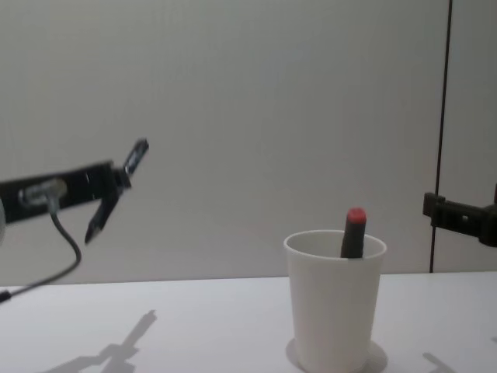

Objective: Place the pen into the pen holder.

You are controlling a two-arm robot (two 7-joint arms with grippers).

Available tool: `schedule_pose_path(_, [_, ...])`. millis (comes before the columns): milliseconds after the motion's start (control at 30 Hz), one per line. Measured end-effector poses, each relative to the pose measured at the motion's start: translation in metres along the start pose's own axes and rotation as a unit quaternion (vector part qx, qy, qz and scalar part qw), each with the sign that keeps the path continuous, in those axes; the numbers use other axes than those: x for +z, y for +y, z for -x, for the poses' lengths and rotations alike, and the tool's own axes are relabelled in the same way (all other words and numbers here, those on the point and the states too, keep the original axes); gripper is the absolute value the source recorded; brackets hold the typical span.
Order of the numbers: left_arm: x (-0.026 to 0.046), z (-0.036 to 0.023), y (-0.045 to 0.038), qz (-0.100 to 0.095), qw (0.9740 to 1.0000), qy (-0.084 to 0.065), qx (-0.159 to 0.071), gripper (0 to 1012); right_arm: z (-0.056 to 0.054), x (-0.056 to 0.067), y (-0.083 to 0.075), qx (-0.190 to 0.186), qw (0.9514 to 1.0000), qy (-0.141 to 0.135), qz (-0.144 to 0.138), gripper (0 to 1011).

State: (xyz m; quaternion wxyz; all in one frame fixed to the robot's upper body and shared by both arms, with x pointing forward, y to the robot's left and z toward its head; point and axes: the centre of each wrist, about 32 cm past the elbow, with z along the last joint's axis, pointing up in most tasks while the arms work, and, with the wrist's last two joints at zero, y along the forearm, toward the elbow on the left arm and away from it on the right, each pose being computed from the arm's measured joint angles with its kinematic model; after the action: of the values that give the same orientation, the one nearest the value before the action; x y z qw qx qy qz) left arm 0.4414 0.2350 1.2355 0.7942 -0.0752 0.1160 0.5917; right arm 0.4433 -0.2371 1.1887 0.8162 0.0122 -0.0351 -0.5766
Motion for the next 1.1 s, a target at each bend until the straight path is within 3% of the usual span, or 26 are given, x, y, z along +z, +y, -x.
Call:
schedule_pose_path(267, [0.0094,-0.0056,-0.0011,0.045,0.9975,0.028,-0.048,119,0.0,0.0,0.0,0.0,1.0,0.0,0.0,1001])
schedule_pose_path(467, [0.0129,-0.0069,-0.0042,0.056,0.9942,0.043,-0.082,119,0.0,0.0,0.0,0.0,1.0,0.0,0.0,1002])
schedule_pose_path(567, [0.0148,-0.0073,-0.0076,0.059,0.9911,0.052,-0.107,119,0.0,0.0,0.0,0.0,1.0,0.0,0.0,1002])
schedule_pose_path(733, [0.0157,-0.0067,-0.0119,0.057,0.9875,0.061,-0.134,119,0.0,0.0,0.0,0.0,1.0,0.0,0.0,1002])
schedule_pose_path(900, [0.0152,-0.0043,-0.0203,0.046,0.9805,0.073,-0.177,119,0.0,0.0,0.0,0.0,1.0,0.0,0.0,1002])
schedule_pose_path(933, [0.0152,-0.0043,-0.0203,0.046,0.9805,0.073,-0.177,119,0.0,0.0,0.0,0.0,1.0,0.0,0.0,1001])
schedule_pose_path(1100, [0.0135,-0.0011,-0.0298,0.032,0.9735,0.081,-0.212,119,0.0,0.0,0.0,0.0,1.0,0.0,0.0,1002])
